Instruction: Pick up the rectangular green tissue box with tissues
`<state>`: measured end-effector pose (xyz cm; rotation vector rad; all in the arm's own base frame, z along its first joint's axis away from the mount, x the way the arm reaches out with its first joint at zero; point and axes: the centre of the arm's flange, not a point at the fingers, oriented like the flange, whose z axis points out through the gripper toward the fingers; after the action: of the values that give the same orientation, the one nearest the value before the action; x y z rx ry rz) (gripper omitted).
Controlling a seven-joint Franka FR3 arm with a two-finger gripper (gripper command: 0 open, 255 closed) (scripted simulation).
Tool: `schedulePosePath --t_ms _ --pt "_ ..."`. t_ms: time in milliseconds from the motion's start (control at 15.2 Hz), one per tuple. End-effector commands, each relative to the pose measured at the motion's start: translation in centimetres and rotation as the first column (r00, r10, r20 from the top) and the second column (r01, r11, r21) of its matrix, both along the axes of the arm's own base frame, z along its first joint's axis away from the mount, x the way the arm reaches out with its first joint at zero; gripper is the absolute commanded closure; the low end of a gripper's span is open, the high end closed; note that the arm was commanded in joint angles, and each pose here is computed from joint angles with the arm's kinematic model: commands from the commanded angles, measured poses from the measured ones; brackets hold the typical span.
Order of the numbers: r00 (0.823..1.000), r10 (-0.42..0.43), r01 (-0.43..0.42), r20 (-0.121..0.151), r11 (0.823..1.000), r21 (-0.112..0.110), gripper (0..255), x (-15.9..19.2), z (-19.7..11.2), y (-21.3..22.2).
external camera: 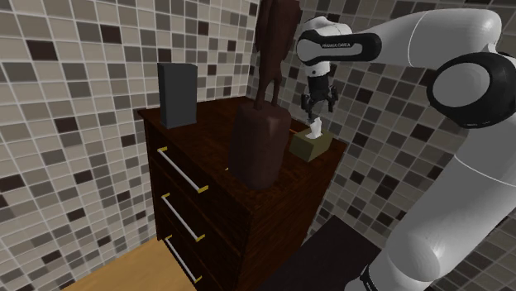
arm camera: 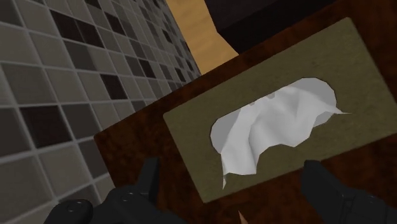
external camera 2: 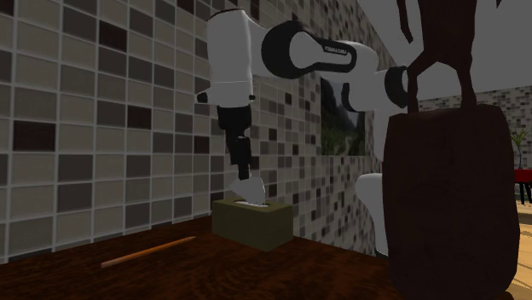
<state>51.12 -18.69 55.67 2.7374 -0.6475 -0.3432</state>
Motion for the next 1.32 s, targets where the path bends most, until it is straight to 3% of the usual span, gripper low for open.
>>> schedulePosePath --t_ms 0,528,594,1254 --pt "1.0 -0.018 0.018 -0.01 1.0 -0.011 0 0.5 -0.7 -0.7" --pt "1.0 -0.018 0.018 -0.01 1.0 -0.011 0 0.5 -4.2 -0.7" --pt "1.0 -0.018 0.018 -0.01 1.0 -0.011 255 0.5 -4.1 -0.6" --pt "1.0 -0.018 0.018 -0.01 1.0 -0.011 255 0.5 -3.6 -0.7"
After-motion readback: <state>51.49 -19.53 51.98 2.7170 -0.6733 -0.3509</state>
